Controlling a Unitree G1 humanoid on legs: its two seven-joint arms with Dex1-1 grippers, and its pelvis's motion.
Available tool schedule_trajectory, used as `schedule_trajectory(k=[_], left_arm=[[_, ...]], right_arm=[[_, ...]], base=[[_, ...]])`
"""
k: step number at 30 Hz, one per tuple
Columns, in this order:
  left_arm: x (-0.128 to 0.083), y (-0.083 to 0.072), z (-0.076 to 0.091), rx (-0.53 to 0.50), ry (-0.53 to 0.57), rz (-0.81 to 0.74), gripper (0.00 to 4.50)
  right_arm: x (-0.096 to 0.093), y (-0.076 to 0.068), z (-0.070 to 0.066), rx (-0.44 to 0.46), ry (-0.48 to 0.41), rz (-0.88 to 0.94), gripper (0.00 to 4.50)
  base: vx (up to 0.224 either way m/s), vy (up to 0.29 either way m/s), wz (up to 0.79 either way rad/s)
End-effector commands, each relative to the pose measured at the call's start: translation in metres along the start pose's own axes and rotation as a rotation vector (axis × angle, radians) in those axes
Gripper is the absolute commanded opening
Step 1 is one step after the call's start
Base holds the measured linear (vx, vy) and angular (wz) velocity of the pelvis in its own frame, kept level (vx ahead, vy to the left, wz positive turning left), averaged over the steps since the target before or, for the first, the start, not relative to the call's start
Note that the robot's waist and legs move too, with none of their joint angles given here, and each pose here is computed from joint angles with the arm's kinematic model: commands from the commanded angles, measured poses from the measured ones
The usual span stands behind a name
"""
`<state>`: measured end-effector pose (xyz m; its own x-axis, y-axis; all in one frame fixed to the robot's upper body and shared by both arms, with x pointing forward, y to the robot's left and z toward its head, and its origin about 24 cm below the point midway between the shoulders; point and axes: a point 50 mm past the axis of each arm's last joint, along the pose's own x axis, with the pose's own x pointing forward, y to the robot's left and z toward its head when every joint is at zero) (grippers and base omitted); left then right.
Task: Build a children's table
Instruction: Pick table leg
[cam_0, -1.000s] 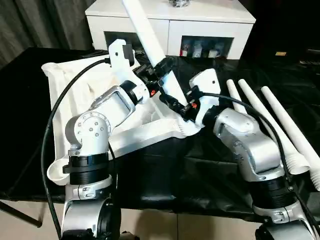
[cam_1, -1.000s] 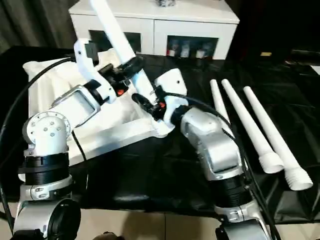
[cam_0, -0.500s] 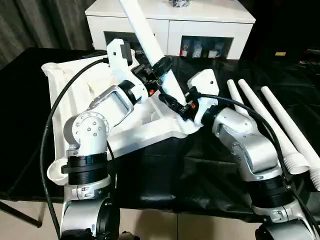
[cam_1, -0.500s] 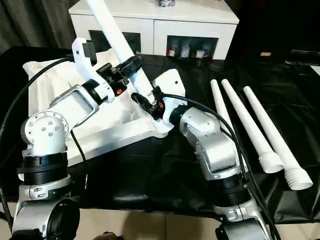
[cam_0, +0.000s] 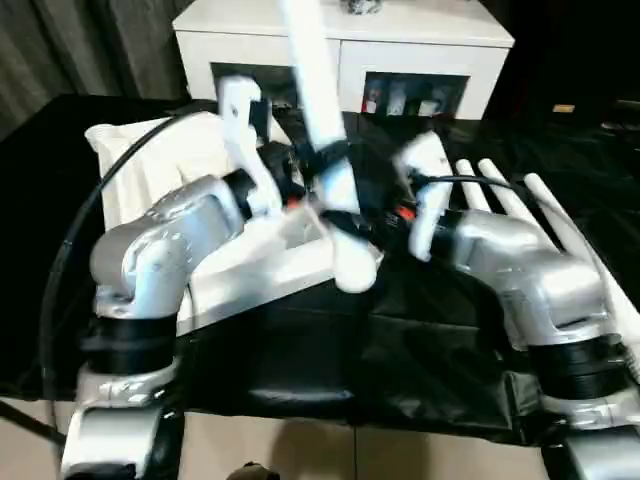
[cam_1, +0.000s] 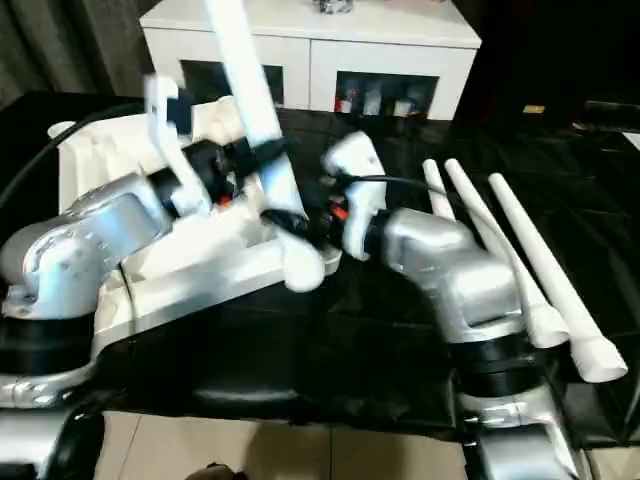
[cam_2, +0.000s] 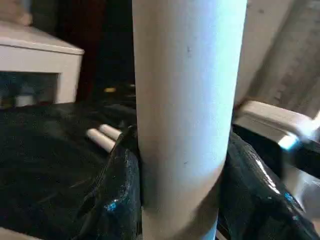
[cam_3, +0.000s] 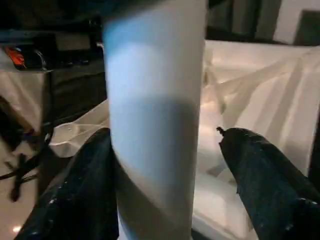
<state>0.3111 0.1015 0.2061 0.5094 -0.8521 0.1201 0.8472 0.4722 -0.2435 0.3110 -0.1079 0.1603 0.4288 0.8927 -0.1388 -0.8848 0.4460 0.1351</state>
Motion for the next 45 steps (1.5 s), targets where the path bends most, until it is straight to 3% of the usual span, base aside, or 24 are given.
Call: schedule_trajectory(k=[1,7,12,13,18,28,30,32,36,38,42,45], left_arm=[[0.0,-0.01,0.007,0.03,-0.007,-0.088,1.83],[-0.001,-0.013,0.01,0.043,0.01,-0.169,1.83],[0.0,-0.014,0.011,0.036,0.012,-0.209,1.83],[0.0,-0.015,0.01,0.035,0.015,-0.221,1.83],[0.0,-0.014,0.009,0.033,0.016,-0.227,1.83],[-0.001,-0.013,0.009,0.016,0.003,-0.233,1.83],[0.0,-0.009,0.009,0.024,-0.001,-0.189,1.83],[0.002,-0.001,0.009,0.011,-0.004,-0.099,2.39],[0.005,0.007,0.007,-0.028,-0.025,-0.011,2.74],[0.006,0.008,0.006,-0.037,-0.035,0.018,2.87],[0.015,0.012,0.001,-0.039,-0.082,0.185,3.19],[0.02,0.016,-0.001,-0.034,-0.096,0.29,3.45]], right_arm=[[-0.008,-0.004,0.011,0.013,-0.019,0.007,3.77],[-0.014,-0.004,0.012,0.058,0.038,0.092,3.77],[-0.015,0.002,0.003,0.054,0.123,0.158,3.77],[-0.014,0.003,0.0,0.053,0.141,0.17,3.5],[-0.013,0.006,-0.003,0.06,0.154,0.189,3.3],[-0.011,0.01,-0.001,0.081,0.114,0.22,2.36],[-0.01,0.008,0.001,0.076,0.089,0.197,2.15],[-0.007,0.006,0.003,0.061,0.054,0.157,2.02],[0.0,0.004,0.007,0.031,0.003,0.086,1.87],[0.003,0.003,0.007,0.012,-0.002,0.048,1.85],[0.022,0.005,0.001,-0.12,0.027,-0.114,1.85],[0.031,0.005,0.0,-0.144,0.02,-0.194,1.85]], base=[[0.0,0.0,0.0],[0.0,0.0,0.0],[0.0,0.0,0.0],[0.0,0.0,0.0],[0.0,0.0,0.0],[0.0,0.0,0.0],[0.0,0.0,0.0],[0.0,0.0,0.0],[0.0,0.0,0.0],[0.0,0.0,0.0],[0.0,0.0,0.0],[0.0,0.0,0.0]])
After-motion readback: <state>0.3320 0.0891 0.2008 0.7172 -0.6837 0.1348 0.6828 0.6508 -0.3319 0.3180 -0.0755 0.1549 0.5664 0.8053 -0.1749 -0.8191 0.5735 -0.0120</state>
